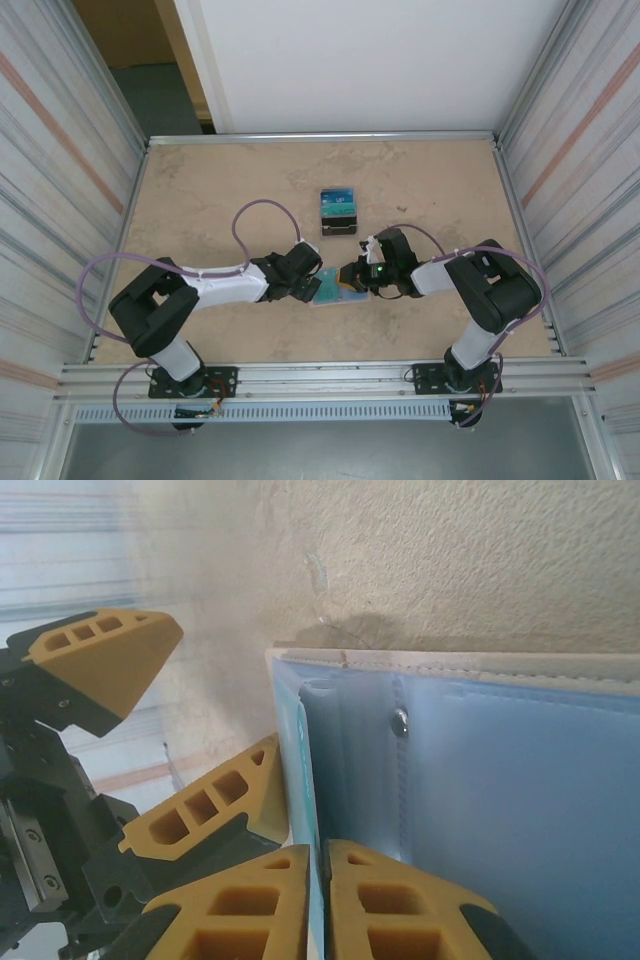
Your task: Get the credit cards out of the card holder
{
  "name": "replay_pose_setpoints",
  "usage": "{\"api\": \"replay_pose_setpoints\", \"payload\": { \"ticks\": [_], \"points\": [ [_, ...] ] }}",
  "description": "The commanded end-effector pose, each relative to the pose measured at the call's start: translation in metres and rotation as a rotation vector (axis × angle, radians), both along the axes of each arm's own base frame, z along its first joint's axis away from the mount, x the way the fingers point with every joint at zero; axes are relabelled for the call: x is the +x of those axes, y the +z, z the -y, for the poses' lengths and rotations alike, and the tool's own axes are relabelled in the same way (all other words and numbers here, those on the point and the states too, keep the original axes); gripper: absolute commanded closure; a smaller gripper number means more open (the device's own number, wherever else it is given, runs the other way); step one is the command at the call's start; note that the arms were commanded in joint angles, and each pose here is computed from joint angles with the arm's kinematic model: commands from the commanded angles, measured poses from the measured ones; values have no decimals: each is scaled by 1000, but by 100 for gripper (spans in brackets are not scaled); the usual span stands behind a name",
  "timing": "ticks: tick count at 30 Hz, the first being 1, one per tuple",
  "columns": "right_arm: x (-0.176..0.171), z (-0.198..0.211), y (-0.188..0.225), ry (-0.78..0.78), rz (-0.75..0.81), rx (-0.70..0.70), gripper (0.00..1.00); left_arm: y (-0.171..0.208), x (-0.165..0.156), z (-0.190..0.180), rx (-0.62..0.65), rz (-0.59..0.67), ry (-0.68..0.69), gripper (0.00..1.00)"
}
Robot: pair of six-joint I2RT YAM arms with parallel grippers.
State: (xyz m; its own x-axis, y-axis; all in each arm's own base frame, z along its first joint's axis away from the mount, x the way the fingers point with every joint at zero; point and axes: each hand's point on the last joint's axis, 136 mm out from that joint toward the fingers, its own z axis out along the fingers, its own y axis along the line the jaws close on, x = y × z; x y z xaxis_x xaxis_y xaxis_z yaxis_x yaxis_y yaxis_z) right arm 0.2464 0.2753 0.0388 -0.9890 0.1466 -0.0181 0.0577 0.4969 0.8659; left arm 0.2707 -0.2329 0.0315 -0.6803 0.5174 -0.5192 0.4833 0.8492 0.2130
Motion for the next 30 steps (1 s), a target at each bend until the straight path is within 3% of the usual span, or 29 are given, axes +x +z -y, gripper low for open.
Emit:
{"api": "replay_pose_setpoints", "payload": {
  "ticks": [1, 13, 30],
  "points": [
    [-1, -2, 4, 4, -8, 32, 88, -13, -9, -13, 80, -52, 1, 5],
    [0, -1, 1, -2, -16, 46, 98, -14, -9, -13, 83, -57, 4, 5],
    [1, 16, 2, 1, 5, -65, 98, 2, -3, -11, 66, -14, -2, 5]
  ]
}}
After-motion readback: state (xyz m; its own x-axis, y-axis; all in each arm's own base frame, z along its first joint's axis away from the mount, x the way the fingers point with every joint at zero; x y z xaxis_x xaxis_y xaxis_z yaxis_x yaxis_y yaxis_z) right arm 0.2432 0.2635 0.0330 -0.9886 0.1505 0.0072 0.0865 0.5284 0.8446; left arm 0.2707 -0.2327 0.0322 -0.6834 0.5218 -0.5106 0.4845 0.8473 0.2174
